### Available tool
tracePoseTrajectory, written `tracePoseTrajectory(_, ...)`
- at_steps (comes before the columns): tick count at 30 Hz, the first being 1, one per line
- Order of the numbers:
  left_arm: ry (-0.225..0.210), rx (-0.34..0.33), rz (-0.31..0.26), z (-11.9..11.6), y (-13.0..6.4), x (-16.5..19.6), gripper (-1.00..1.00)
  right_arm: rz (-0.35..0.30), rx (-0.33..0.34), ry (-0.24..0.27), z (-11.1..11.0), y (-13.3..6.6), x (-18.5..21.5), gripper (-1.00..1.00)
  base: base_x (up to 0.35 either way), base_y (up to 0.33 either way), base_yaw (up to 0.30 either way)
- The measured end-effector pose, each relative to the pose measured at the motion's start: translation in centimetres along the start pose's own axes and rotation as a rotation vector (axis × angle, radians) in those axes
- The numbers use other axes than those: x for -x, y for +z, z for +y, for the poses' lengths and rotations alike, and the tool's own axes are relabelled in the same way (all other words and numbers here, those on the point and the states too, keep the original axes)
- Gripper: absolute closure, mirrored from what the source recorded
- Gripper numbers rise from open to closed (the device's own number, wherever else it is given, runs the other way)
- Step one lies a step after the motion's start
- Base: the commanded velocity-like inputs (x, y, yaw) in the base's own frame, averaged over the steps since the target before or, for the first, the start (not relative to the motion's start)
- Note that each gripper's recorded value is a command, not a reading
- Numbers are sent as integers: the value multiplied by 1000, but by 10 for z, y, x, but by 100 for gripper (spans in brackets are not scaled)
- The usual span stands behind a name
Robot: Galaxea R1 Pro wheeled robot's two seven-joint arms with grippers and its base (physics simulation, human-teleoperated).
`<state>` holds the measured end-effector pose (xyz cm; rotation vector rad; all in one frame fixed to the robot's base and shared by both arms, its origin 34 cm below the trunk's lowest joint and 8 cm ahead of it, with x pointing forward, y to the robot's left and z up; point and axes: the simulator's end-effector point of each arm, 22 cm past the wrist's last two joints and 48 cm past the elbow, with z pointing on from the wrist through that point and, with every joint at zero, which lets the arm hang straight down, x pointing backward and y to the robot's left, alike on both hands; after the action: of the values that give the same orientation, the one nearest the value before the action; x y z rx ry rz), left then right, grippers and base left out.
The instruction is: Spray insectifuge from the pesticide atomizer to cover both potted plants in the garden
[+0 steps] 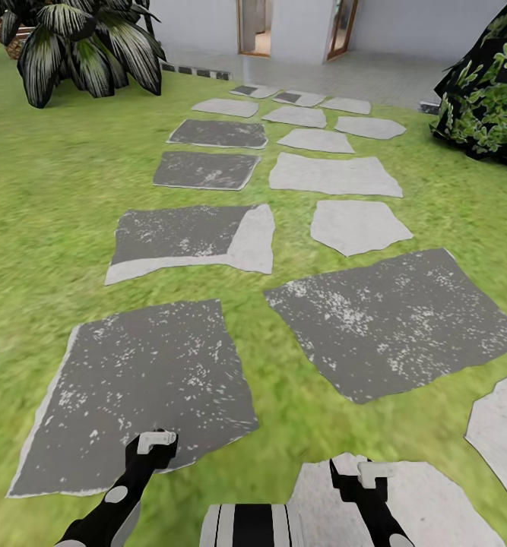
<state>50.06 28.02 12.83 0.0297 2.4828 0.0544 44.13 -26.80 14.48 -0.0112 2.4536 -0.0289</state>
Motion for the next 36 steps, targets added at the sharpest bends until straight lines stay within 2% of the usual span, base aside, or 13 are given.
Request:
tracePoseTrajectory(11, -2, 3, 0, 2, 0, 0, -100, 0, 0, 0, 0, 0, 0, -100, 0, 0, 0)
tracePoseTrajectory(12, -3, 4, 0, 2, 0, 0, 100, 0, 0, 0, 0, 0, 0, -100, 0, 0, 0)
tracePoseTrajectory(36, -4, 3, -1, 1, 0, 1, 100, -2, 0, 0, 0, 0, 1, -100, 0, 0, 0)
